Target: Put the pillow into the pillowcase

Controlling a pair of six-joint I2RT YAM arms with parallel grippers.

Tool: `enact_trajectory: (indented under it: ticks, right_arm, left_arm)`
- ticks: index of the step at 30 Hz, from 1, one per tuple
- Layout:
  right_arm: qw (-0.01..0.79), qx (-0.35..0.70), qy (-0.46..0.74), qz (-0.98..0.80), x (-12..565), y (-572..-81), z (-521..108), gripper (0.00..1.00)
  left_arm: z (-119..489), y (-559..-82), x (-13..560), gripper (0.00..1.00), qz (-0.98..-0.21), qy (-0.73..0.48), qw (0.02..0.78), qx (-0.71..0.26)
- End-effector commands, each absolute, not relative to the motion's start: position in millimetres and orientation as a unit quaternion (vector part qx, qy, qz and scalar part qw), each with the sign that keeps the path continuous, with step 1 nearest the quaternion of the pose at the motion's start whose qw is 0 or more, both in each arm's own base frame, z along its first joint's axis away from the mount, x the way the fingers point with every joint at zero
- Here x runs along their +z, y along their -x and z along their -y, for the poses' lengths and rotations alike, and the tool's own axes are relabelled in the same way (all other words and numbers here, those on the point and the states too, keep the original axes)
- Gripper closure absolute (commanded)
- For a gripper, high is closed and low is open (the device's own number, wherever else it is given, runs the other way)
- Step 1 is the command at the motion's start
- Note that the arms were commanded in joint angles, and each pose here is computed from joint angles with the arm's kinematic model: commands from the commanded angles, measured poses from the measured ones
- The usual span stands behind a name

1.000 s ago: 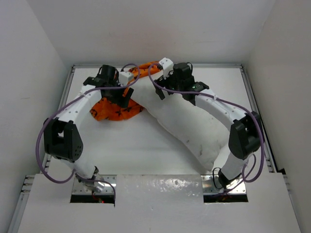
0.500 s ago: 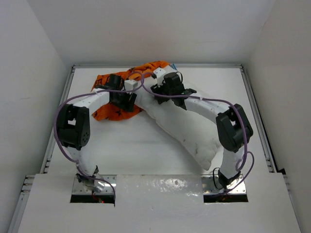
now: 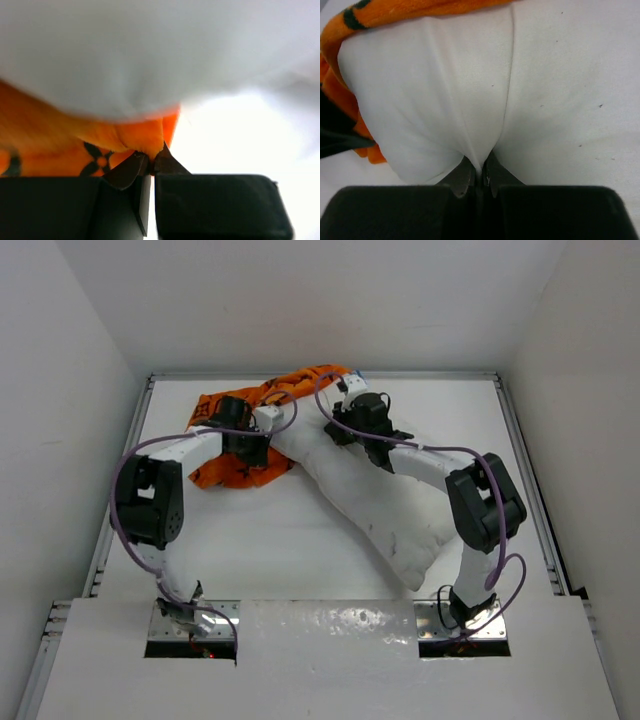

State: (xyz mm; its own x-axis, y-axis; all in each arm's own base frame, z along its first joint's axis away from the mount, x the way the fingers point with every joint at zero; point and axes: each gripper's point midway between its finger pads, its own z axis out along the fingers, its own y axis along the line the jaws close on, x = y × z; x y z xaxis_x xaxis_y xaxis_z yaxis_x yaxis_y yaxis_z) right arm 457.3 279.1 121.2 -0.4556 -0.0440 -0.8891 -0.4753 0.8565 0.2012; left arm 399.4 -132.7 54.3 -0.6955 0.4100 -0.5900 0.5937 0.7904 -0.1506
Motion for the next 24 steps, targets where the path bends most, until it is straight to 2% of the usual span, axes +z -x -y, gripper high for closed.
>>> enact_trajectory:
  ticks: [1,5,10,12,13,16,17,20,21,24]
  right_arm:
    - [0.536,0.241,0.064,-0.807,148.3,-473.7,-276.6,1.00]
    - [0.577,0.214,-0.048,-0.787,175.7,-493.8,-253.7,1.00]
    - [0.604,0.144,-0.091,-0.779,175.1,-500.4,-237.7,1.00]
    - [0.578,0.123,-0.087,-0.802,152.2,-502.5,-238.0,1.00]
    - [0.577,0.125,-0.090,-0.802,158.8,-509.9,-243.0,1.00]
    - [0.545,0.121,-0.062,-0.827,135.5,-507.4,-255.9,1.00]
    - [0.539,0.130,-0.049,-0.830,132.1,-502.8,-260.9,1.00]
    - [0.551,0.218,0.028,-0.805,140.3,-478.3,-287.4,1.00]
    - [0.540,0.224,0.053,-0.810,125.9,-463.9,-286.6,0.97]
    - [0.532,0.277,0.133,-0.789,138.0,-440.3,-305.3,0.62]
  left_arm:
    - [148.7,-369.3,104.0,1.00,-0.837,-0.412,0.316,-0.174]
    - [154.2,-330.5,150.8,1.00,-0.752,-0.520,0.366,-0.172]
    - [193.3,-290.1,212.3,1.00,-0.676,-0.574,0.409,-0.217]
    - [204.8,-281.0,219.3,1.00,-0.660,-0.575,0.414,-0.250]
    - [206.7,-277.3,212.9,1.00,-0.660,-0.575,0.410,-0.256]
    - [207.4,-278.1,189.1,0.98,-0.667,-0.577,0.407,-0.239]
    - [202.4,-286.4,185.5,0.73,-0.677,-0.569,0.414,-0.216]
    - [184.4,-293.7,182.2,0.37,-0.708,-0.552,0.405,-0.173]
    - [181.6,-299.7,195.9,0.34,-0.708,-0.545,0.418,-0.163]
    - [172.8,-322.4,250.0,0.29,-0.717,-0.494,0.468,-0.152]
